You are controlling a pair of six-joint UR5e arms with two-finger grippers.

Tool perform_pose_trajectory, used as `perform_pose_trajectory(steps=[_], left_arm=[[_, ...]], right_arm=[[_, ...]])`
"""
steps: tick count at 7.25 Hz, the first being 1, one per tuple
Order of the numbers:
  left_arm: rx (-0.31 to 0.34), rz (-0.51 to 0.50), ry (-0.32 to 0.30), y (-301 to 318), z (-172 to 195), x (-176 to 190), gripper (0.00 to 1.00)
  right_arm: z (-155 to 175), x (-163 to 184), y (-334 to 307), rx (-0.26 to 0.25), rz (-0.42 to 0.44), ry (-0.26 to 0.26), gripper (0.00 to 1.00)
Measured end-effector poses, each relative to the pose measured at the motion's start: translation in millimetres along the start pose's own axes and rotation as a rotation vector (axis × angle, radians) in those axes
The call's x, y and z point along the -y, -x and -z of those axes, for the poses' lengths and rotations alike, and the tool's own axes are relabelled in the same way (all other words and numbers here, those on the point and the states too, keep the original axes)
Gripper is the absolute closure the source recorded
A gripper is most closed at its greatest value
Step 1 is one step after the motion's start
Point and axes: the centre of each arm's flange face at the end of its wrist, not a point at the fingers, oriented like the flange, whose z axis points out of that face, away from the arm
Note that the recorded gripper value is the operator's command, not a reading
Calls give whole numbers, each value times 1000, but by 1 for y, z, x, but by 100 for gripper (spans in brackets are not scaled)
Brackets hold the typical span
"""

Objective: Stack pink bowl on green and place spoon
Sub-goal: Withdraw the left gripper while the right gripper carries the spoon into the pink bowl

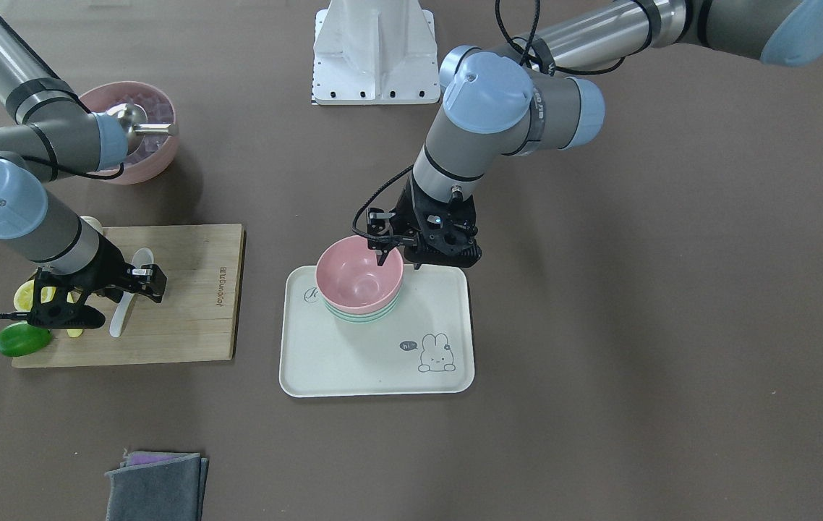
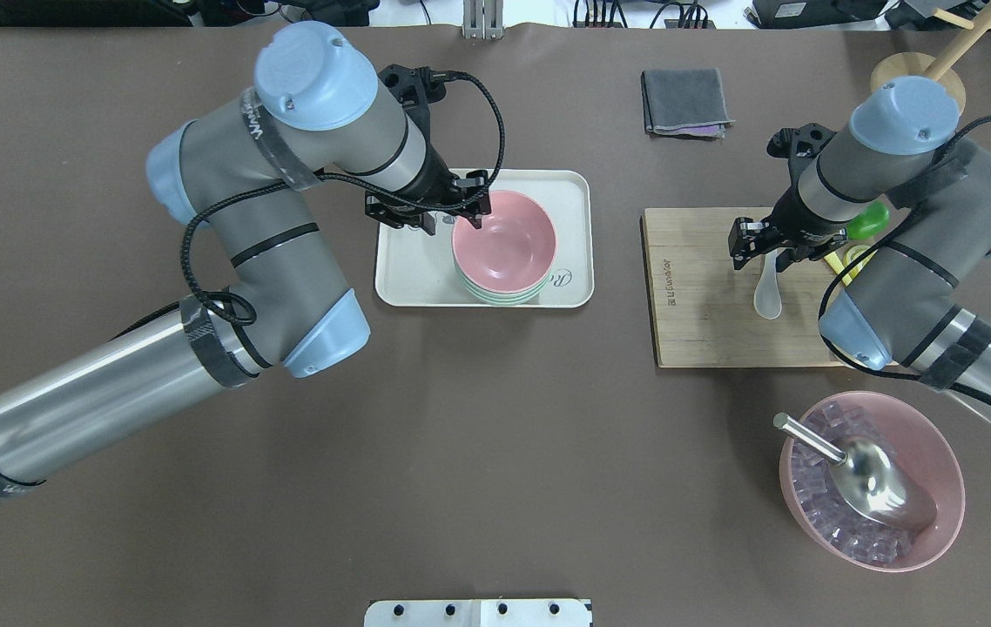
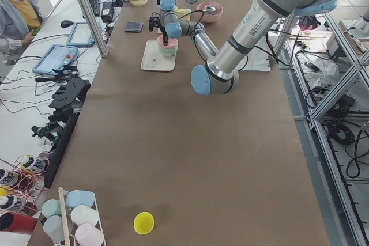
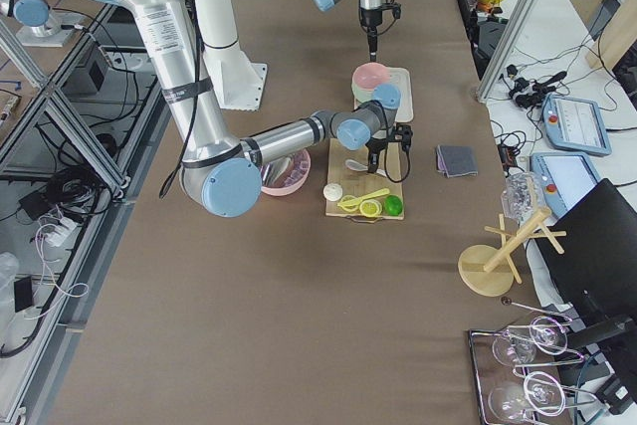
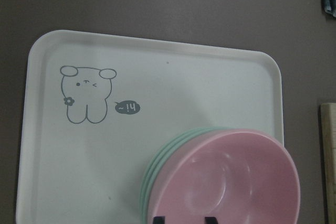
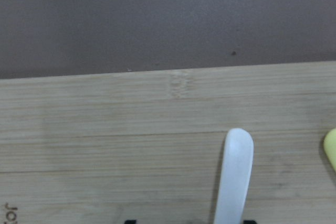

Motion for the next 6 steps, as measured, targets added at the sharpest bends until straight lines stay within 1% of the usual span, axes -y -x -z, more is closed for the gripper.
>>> perform_pose_trajectory(steps=[1, 3, 4, 6], left_arm=[[-9, 6, 1, 21, 14, 0, 2], [-40, 34, 30, 63, 54, 15, 2], [-57, 48, 45, 77, 73, 25, 2], [-85, 64, 66, 118, 112, 31, 2]], right_arm=[[1, 1, 3, 3, 0, -1, 100], [13, 8, 19, 23, -2, -15, 100], [32, 19, 48, 57, -33, -34, 100], [87, 41, 142, 164, -167, -81, 100]])
